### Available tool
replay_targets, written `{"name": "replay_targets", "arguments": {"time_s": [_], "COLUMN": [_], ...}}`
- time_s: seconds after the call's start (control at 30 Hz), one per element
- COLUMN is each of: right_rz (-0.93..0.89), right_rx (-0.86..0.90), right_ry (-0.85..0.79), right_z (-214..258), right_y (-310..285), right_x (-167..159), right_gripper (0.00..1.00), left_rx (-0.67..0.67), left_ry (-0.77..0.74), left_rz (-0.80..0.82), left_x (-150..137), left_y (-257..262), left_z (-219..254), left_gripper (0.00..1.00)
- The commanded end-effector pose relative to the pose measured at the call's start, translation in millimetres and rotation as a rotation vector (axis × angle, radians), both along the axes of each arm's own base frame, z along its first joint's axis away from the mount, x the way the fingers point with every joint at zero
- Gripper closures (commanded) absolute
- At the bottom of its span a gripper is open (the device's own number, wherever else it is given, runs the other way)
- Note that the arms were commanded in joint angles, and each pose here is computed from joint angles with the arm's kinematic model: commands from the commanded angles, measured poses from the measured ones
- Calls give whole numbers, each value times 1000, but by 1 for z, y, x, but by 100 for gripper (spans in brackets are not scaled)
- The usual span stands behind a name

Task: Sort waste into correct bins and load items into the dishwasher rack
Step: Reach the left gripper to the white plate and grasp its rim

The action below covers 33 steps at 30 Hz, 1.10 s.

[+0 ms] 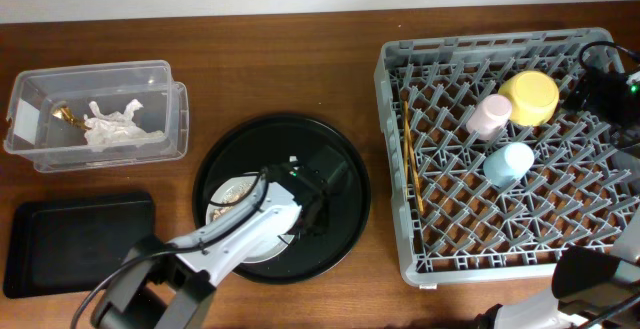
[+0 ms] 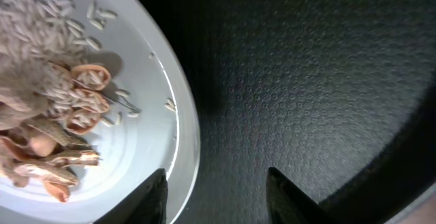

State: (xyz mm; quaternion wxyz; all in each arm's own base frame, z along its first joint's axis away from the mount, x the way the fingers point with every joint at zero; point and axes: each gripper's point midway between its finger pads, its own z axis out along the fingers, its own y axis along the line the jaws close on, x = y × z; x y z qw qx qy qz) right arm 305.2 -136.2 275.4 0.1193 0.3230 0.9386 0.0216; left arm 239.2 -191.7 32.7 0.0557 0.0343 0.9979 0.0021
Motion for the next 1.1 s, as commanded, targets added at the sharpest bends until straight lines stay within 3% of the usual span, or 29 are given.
{"name": "replay_targets", "arguments": {"time_s": [0.0, 0.2, 0.33, 0.53, 0.67, 0.83, 1.07], "right_rz": [-13, -13, -13, -13, -13, -13, -13], "right_rx": [7, 7, 7, 7, 8, 7, 8], "right_ry": [-2, -2, -2, -2, -2, -2, -2], "right_z": [0, 0, 0, 0, 0, 0, 0], "right_y": [0, 0, 0, 0, 0, 0, 0], "right_x": [0, 0, 0, 0, 1, 0, 1], "right_gripper": [2, 2, 2, 2, 2, 2, 2], "left_rx": [59, 90, 97, 115, 119, 140, 296], "left_ry": [-13, 6, 14, 34, 38, 37, -12], "left_rz": [34, 45, 44, 43, 44, 43, 97], "left_x": [3, 2, 2, 0, 0, 4, 17], "left_y": [6, 9, 9, 11, 11, 11, 33], "left_z": [-9, -22, -26, -35, -35, -22, 21], "left_gripper": [56, 66, 67, 82, 99, 99, 99]}}
